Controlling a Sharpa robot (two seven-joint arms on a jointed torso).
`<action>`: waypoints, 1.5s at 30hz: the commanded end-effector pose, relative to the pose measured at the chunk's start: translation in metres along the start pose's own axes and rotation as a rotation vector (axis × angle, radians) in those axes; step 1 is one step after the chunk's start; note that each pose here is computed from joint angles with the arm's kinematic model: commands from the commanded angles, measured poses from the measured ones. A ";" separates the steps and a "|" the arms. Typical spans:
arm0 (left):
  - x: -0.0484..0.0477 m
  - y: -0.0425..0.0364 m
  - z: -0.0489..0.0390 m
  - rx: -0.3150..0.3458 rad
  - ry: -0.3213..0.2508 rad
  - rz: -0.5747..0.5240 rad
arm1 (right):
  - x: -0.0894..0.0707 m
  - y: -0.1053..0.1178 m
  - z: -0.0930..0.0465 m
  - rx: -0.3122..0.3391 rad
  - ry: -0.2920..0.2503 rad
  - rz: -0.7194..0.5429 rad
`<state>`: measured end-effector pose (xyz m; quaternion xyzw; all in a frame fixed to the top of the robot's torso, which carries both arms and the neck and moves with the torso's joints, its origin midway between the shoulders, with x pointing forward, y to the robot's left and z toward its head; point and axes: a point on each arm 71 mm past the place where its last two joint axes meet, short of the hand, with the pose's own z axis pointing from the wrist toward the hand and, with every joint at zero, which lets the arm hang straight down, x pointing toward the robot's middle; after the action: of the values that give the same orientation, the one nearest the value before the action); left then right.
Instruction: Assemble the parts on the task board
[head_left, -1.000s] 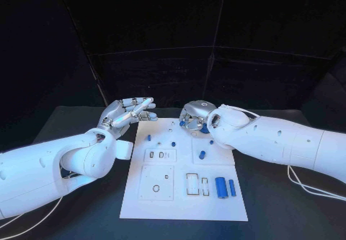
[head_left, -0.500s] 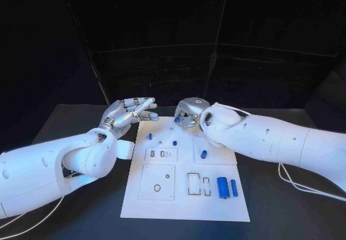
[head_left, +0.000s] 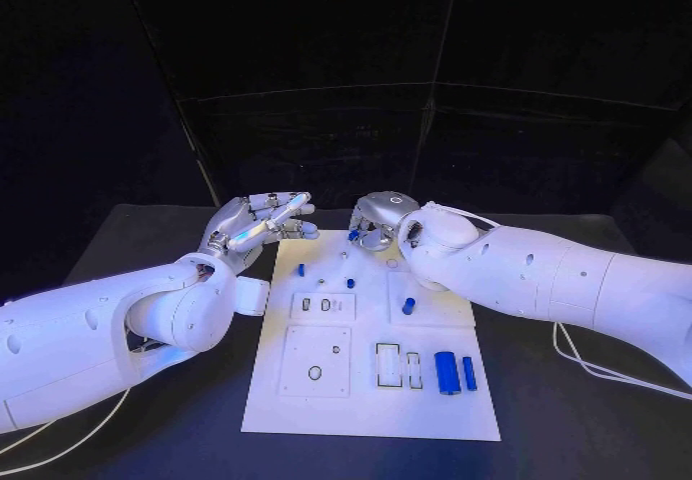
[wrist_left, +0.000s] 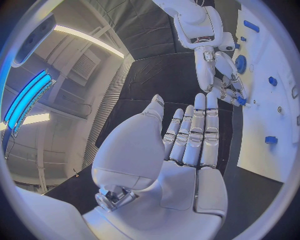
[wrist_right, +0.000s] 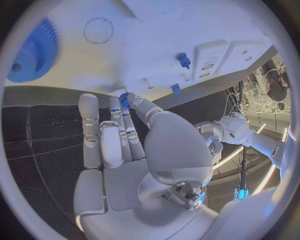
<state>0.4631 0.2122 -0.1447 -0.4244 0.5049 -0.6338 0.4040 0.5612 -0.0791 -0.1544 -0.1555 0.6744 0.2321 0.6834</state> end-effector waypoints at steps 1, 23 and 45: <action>0.0022 -0.0021 0.0006 0.009 0.018 -0.003 | 0.000 0.002 0.001 -0.001 0.014 -0.010; 0.0021 -0.0043 0.0021 0.012 0.017 0.000 | 0.001 0.006 0.006 -0.003 0.024 -0.007; 0.0005 -0.0061 0.0021 0.015 0.015 0.002 | -0.004 -0.001 -0.005 -0.008 -0.021 0.024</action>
<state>0.4646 0.2128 -0.1403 -0.4220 0.5040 -0.6349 0.4060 0.5591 -0.0807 -0.1553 -0.1552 0.6816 0.2346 0.6755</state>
